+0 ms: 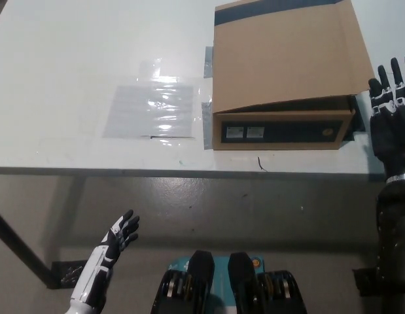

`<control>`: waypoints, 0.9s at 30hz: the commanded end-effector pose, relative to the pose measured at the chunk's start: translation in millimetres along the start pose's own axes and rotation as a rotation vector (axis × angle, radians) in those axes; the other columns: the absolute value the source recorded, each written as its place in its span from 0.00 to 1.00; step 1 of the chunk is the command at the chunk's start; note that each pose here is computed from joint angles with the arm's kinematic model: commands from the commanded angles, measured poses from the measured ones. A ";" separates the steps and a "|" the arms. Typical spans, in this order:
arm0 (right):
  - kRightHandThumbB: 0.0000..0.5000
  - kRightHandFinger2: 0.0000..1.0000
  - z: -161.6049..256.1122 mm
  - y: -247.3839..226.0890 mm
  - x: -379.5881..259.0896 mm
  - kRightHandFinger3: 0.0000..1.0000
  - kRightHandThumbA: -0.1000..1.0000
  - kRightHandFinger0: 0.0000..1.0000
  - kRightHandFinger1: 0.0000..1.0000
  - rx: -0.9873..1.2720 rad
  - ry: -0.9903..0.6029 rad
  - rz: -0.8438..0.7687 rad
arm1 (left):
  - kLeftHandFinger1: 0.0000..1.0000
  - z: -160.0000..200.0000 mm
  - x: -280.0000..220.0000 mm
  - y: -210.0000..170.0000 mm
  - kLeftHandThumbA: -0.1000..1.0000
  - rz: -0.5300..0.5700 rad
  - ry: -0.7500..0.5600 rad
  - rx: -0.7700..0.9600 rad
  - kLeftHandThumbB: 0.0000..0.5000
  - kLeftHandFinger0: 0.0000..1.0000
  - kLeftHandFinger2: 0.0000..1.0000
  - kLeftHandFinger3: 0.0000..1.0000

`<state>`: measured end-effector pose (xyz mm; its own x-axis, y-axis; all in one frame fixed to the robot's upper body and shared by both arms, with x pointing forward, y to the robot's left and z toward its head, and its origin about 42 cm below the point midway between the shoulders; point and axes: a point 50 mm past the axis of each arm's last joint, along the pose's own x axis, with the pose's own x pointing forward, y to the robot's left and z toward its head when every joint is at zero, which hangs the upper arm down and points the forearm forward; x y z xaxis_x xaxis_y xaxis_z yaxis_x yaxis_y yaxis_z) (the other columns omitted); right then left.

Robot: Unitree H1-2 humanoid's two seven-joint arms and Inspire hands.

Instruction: A small storage box is placed at the center of the table and the robot uses its right hand to slide under its lid and push it upwards to open it

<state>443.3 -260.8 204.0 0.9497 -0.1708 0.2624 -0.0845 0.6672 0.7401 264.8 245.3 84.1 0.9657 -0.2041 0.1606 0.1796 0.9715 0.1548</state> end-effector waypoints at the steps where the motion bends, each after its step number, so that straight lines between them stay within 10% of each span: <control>1: 0.50 1.00 6.1 20.2 16.9 1.00 1.00 1.00 1.00 0.068 -0.032 0.073 | 1.00 6.6 0.8 1.2 1.00 -0.015 -0.043 0.005 0.56 1.00 1.00 1.00; 27: 0.58 1.00 1.4 52.2 18.6 1.00 1.00 1.00 1.00 0.257 -0.001 0.127 | 1.00 4.7 1.3 2.1 1.00 -0.017 -0.037 0.015 0.65 1.00 1.00 1.00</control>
<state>447.6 -237.5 210.7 0.9569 -0.1248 0.2621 -0.1680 0.4982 0.8506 264.3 245.3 81.8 0.9655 -0.2110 0.1529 0.1874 0.9699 0.1552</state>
